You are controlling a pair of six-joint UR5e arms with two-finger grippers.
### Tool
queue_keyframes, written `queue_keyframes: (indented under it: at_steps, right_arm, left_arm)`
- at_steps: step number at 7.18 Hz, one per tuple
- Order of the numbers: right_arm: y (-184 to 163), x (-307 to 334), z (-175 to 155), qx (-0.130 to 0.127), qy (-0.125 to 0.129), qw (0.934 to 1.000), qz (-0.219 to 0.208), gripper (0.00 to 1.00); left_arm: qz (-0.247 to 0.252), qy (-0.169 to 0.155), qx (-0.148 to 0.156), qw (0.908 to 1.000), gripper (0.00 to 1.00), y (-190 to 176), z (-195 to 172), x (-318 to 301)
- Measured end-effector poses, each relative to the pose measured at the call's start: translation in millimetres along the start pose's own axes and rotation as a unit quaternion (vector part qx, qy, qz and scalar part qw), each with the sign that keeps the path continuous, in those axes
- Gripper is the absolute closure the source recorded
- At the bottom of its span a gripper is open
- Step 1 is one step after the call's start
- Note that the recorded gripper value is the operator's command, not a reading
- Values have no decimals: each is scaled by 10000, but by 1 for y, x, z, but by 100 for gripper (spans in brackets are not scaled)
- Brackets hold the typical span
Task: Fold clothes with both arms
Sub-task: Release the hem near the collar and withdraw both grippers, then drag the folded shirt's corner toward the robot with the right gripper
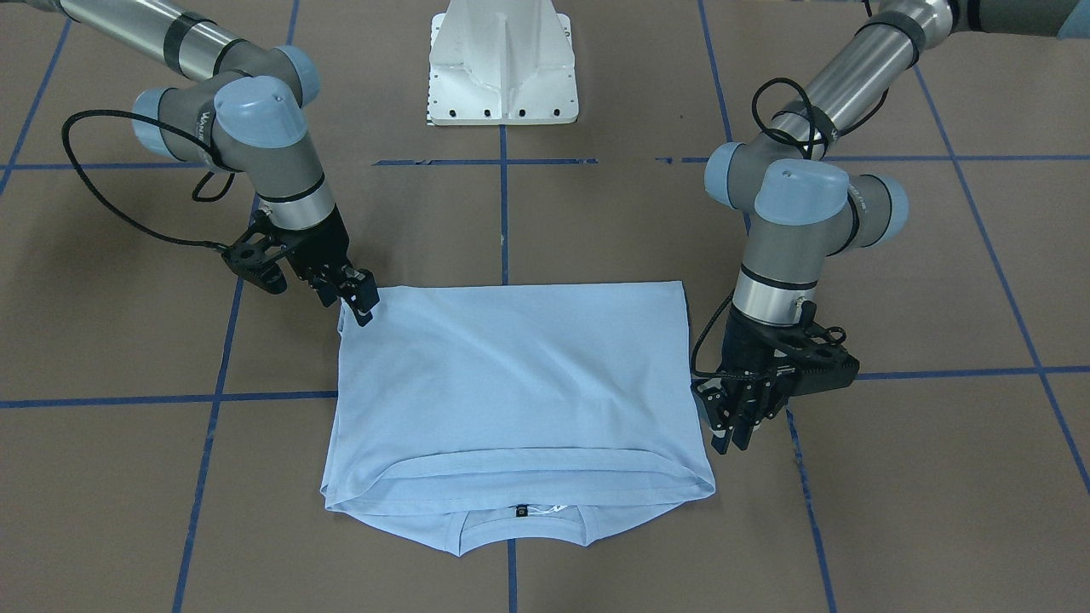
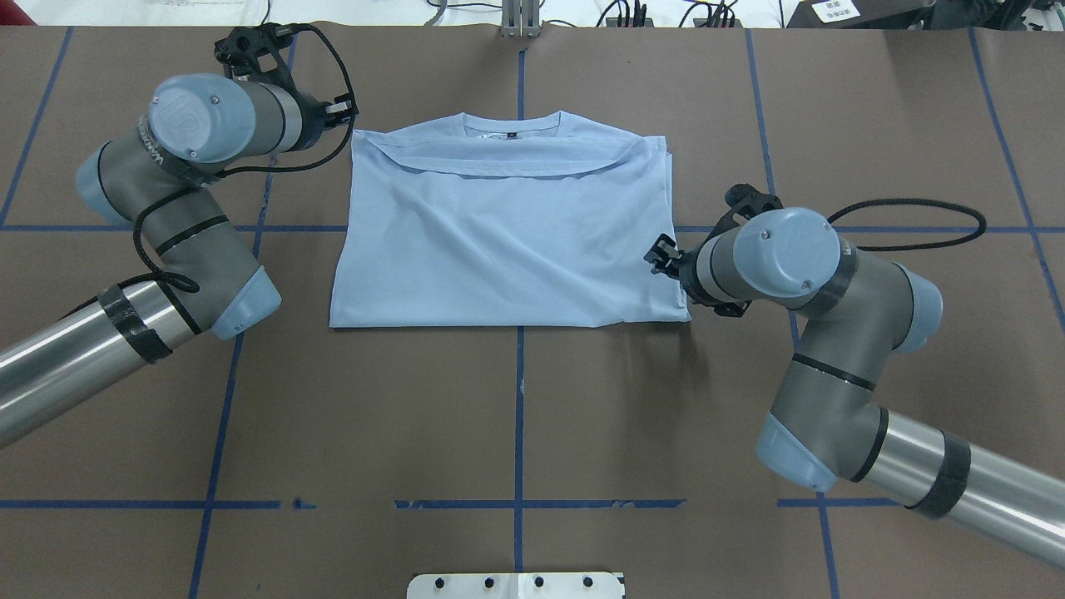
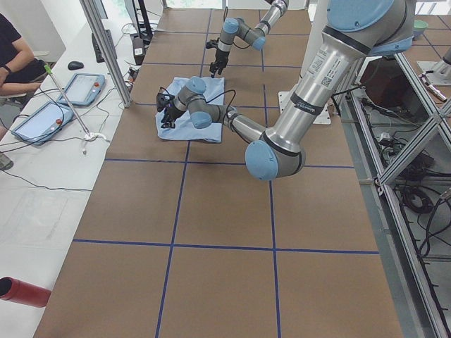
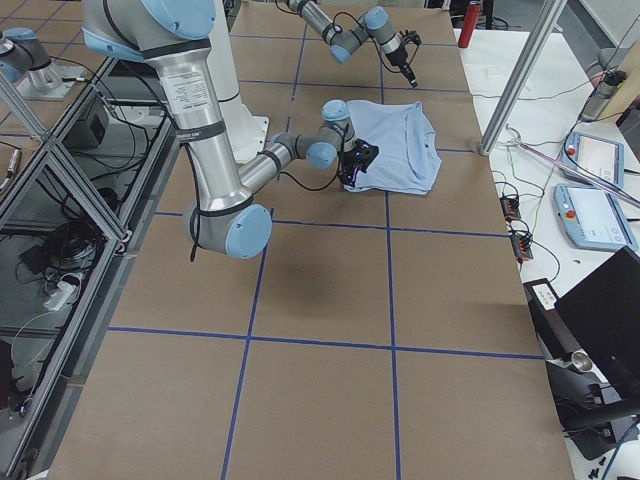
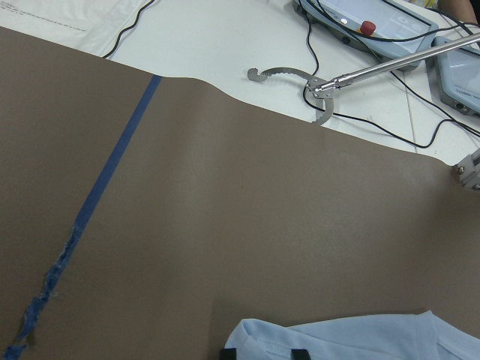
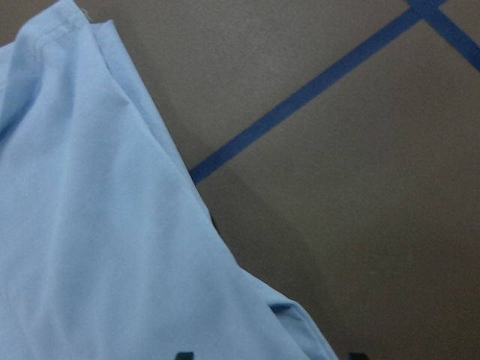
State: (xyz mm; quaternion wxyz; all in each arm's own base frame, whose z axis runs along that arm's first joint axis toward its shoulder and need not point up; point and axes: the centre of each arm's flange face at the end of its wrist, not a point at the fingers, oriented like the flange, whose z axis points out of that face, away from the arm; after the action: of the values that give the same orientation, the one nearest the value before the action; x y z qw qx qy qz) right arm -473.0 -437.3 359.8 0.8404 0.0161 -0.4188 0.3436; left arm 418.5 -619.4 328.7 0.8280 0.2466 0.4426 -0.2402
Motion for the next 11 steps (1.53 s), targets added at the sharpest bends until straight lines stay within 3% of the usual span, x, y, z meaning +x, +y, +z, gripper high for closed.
queue_keyframes:
  at_steps: [1,2,4,5,9,11]
  right_arm:
    - [5,11,4,58,53,10000,53,26]
    - [9,17,5,69,73,9999,103,45]
    - [15,20,5,44,82,9997,237,66]
    - [19,20,4,18,72,9995,311,100]
    - [29,21,-10,-117,-8,9993,354,100]
    - [52,47,-52,-488,-111,9979,414,100]
  left_arm:
    - [-10,3,1,10000,64,0,0,1]
    - [-16,0,2,10000,64,0,0,2]
    - [-20,2,4,10000,65,1,-1,2]
    - [-20,3,4,10000,65,1,-1,2]
    - [-22,22,7,10000,65,0,-2,4]
    - [-25,140,20,9999,65,-1,-13,12]
